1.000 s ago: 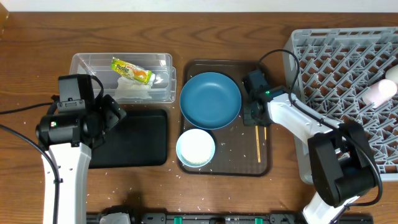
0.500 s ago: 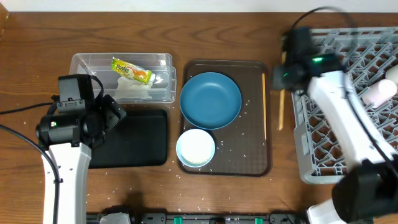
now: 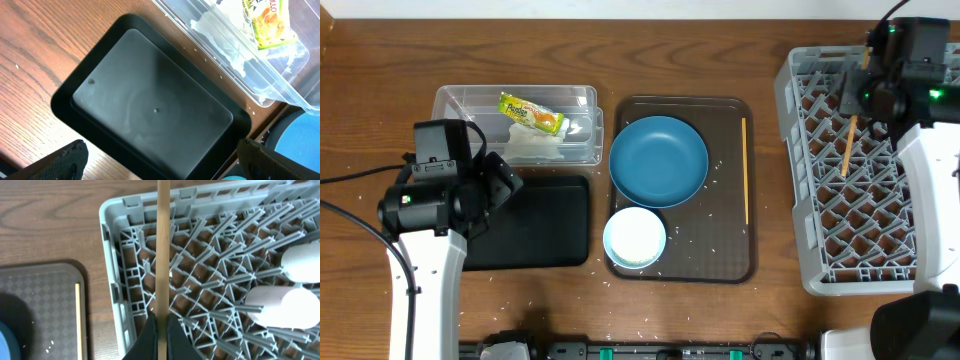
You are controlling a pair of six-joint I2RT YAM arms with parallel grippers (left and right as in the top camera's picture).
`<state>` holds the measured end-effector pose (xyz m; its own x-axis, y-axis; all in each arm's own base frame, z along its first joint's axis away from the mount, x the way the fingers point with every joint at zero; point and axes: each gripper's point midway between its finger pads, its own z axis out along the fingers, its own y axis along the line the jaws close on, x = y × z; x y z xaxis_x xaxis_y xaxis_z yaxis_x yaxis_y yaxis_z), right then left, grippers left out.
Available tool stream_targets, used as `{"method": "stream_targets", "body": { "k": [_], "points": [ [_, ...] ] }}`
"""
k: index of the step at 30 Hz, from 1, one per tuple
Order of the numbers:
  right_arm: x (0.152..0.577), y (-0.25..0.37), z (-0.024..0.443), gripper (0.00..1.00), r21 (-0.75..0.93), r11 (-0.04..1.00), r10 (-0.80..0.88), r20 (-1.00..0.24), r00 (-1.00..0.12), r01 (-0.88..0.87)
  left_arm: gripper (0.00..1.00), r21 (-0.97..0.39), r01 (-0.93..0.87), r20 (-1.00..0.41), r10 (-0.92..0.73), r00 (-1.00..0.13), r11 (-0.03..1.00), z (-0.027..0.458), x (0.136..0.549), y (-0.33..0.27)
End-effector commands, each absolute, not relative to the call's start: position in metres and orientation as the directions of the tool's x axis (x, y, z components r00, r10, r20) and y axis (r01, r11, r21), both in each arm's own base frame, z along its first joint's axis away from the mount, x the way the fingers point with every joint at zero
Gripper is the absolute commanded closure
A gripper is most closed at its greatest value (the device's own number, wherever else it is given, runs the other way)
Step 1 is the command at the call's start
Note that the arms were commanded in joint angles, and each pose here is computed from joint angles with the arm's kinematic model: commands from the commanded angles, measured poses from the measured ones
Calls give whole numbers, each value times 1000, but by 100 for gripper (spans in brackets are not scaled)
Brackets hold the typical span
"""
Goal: Sort waste into correct bins and load items into the dishwasher rack
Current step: 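Lift the chopstick and drop it into the dish rack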
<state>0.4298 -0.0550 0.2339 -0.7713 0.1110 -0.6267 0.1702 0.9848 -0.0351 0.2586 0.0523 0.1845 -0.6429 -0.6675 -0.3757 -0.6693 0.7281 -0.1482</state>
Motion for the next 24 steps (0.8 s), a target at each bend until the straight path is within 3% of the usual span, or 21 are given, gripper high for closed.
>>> {"method": "stream_targets", "body": {
  "k": [1, 19, 24],
  "points": [
    [435, -48, 231, 99, -10, 996, 61, -630, -774, 87, 2, -150, -674, -380, -671, -637, 724, 187, 260, 54],
    [455, -31, 161, 99, 73, 997, 55, -518, -854, 20, 2, -150, -674, -380, -671, -637, 724, 187, 260, 54],
    [456, -32, 158, 93, 74, 997, 55, -514, -856, 20, 2, -150, -674, -380, -671, -637, 724, 187, 260, 54]
  ]
}}
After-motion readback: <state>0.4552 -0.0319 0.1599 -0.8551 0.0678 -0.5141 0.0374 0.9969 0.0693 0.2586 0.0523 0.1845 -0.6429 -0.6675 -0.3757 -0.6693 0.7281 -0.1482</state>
